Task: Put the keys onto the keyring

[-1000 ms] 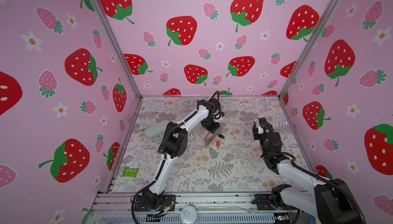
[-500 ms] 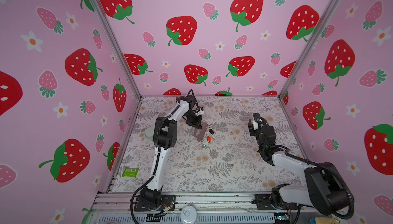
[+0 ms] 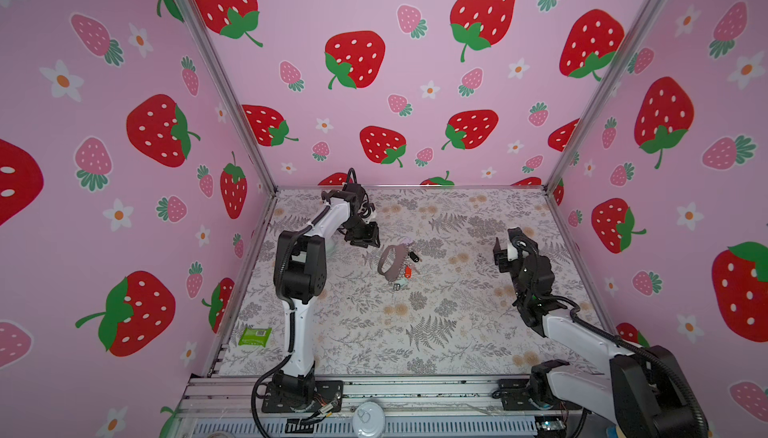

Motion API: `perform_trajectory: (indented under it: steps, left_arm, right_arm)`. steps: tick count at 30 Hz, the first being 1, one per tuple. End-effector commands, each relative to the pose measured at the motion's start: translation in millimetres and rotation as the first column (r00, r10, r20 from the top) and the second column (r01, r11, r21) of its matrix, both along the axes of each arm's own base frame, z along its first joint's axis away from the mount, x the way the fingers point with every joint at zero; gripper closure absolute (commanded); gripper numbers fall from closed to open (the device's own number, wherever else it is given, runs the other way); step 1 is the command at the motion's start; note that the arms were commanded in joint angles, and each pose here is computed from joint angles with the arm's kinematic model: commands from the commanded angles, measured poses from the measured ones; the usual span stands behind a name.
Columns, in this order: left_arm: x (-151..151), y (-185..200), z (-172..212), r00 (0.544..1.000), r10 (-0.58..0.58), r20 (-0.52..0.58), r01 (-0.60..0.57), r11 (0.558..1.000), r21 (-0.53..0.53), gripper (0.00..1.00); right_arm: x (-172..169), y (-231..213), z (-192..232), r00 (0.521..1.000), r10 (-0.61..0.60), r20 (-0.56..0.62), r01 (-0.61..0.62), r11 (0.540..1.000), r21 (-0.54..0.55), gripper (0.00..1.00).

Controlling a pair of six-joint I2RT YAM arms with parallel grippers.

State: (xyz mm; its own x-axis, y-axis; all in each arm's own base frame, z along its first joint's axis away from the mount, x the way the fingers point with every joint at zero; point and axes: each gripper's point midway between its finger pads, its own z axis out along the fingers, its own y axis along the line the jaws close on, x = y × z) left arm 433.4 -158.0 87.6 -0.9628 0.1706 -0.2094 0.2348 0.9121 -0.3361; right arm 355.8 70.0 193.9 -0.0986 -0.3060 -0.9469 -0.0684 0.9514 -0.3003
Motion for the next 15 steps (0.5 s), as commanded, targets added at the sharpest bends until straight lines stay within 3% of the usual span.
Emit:
perform_trajectory:
  steps: [1, 4, 5, 7, 9, 12, 15]
  left_arm:
    - [11.4, 7.0, 51.5, 0.959, 0.045, 0.281, -0.049, 0.999, 0.007, 0.5]
    - [-0.5, 21.1, 89.6, 0.845, 0.061, 0.531, -0.083, 0.996, 0.016, 0.46]
    - [-4.8, 30.8, 97.3, 0.801, 0.072, 0.595, -0.113, 0.993, 0.032, 0.41]
    - [-15.2, 37.6, 101.6, 0.753, 0.074, 0.653, -0.125, 0.992, 0.032, 0.31]
    - [-19.3, 35.2, 92.4, 0.787, 0.084, 0.612, -0.123, 0.992, 0.022, 0.29]
    - [-20.4, 6.3, 65.1, 0.888, 0.058, 0.455, -0.057, 0.998, -0.016, 0.33]
    - [-20.1, -34.3, 43.9, 0.897, -0.035, 0.44, 0.035, 0.999, 0.008, 0.32]
  right_arm:
    - [-4.3, -14.1, -1.4, 0.999, -0.031, 0.011, 0.031, 0.999, 0.034, 0.0]
    - [-0.1, -24.5, -5.9, 0.998, -0.061, 0.003, 0.061, 0.997, 0.055, 0.01]
    - [1.1, -26.2, -6.1, 0.998, -0.067, 0.009, 0.066, 0.996, 0.064, 0.01]
    - [2.6, -24.3, -7.0, 0.998, -0.053, 0.018, 0.051, 0.995, 0.08, 0.01]
    - [3.7, -20.2, -8.0, 0.999, -0.031, 0.021, 0.029, 0.995, 0.094, 0.01]
    - [3.5, -15.1, -9.6, 1.0, -0.002, 0.019, 0.0, 0.995, 0.102, 0.01]
    - [0.7, -14.2, -9.3, 1.0, 0.007, 0.021, -0.009, 0.995, 0.103, 0.01]
